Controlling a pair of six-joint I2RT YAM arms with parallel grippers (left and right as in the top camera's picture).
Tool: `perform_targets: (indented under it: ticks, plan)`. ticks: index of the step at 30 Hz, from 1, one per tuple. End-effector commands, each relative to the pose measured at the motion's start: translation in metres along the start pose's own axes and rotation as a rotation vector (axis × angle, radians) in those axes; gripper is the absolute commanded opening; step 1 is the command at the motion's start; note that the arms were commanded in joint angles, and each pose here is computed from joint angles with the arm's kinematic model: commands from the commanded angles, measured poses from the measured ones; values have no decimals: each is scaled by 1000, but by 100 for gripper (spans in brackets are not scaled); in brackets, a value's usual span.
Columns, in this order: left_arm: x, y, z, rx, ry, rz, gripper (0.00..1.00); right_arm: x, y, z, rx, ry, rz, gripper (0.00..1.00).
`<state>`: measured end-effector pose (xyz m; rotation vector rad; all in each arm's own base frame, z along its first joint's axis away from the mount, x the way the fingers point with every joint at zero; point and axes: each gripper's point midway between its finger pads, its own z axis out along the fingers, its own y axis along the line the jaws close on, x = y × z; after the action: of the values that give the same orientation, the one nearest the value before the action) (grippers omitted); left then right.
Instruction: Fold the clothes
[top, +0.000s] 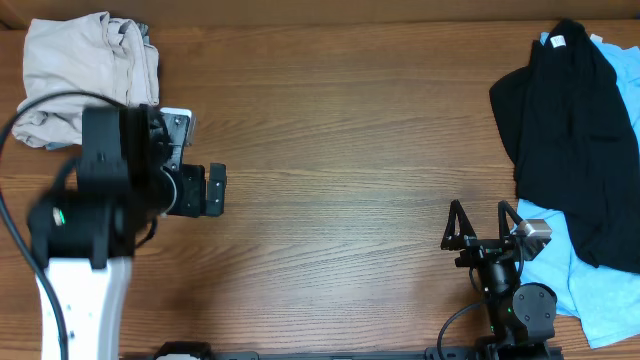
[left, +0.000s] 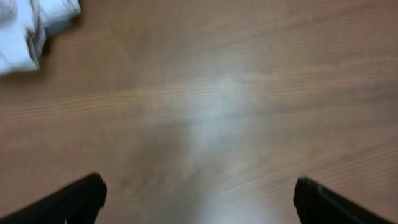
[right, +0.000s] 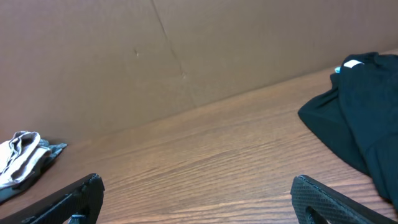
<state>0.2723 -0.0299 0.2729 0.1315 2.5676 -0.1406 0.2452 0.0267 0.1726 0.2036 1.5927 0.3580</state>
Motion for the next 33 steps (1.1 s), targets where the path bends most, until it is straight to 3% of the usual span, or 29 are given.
perform_targets:
  ticks: [1, 8, 16, 26, 33]
  plan:
    - [7, 8, 6, -41, -156, 7, 100, 1, -2, 0, 5, -8, 0, 100]
    - [-2, 8, 18, -47, -634, 52, 100, 1, -2, 0, 5, -8, 0, 100]
    - [37, 9, 36, -55, -909, 78, 100, 1, -2, 0, 5, -8, 0, 100]
    - [73, 21, 66, -104, -974, 58, 100, 1, -2, 0, 5, -8, 0, 100]
    - [86, 29, 80, -120, -925, 36, 100, 1, -2, 0, 5, -8, 0, 100]
